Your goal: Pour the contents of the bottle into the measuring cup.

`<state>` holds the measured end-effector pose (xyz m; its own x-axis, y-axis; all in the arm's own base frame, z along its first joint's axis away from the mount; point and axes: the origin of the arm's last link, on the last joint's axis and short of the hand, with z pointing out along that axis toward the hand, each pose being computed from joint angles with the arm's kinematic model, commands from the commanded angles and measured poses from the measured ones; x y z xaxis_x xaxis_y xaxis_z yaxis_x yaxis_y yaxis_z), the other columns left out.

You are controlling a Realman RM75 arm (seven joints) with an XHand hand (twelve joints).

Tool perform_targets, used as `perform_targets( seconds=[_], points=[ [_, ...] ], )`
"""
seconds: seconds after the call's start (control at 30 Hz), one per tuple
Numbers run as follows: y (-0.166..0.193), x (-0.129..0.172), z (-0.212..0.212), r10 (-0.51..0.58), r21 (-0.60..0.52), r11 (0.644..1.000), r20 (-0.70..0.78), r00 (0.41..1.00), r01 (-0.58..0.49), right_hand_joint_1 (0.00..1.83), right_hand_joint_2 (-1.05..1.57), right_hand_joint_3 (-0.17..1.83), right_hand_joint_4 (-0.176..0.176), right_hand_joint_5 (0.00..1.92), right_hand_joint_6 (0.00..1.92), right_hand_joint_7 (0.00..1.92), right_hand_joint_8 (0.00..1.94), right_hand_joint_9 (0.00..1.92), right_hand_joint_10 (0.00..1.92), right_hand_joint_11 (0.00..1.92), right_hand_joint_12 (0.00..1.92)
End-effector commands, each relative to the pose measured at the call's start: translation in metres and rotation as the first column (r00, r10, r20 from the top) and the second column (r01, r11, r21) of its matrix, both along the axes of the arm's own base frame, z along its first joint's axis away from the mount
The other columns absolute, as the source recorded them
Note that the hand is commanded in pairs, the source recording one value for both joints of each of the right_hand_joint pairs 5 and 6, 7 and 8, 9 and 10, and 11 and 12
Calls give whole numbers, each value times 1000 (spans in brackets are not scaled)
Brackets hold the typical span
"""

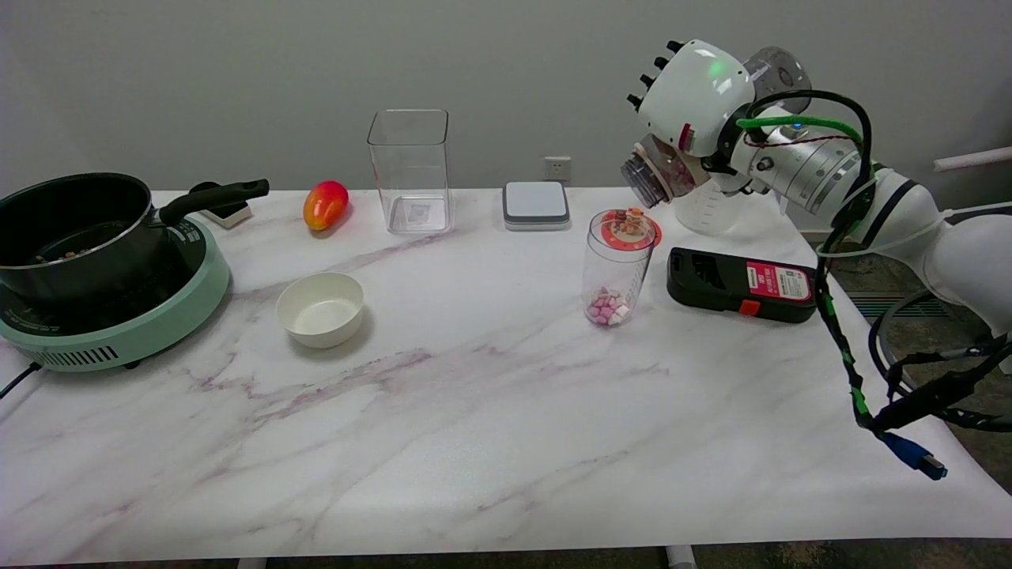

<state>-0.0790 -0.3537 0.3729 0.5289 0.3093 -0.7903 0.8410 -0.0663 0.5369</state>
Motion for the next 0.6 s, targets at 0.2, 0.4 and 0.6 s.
perform_targets(
  seconds=[0.2, 0.4, 0.6],
  points=[
    [-4, 5, 2, 2, 1, 1000, -47, 999, -2, 1460, 959, 479, 0, 1621, 1621, 1690, 1690, 1352, 1352, 1227, 1227],
    [-4, 9, -2, 9, 13, 1000, -77, 997, -8, 1459, 972, 468, 0, 1642, 1642, 1695, 1695, 1356, 1356, 1234, 1234],
    [-1, 9, -8, 2, 35, 999, -108, 994, 2, 1453, 990, 454, 0, 1647, 1647, 1697, 1697, 1360, 1360, 1236, 1236]
  ],
)
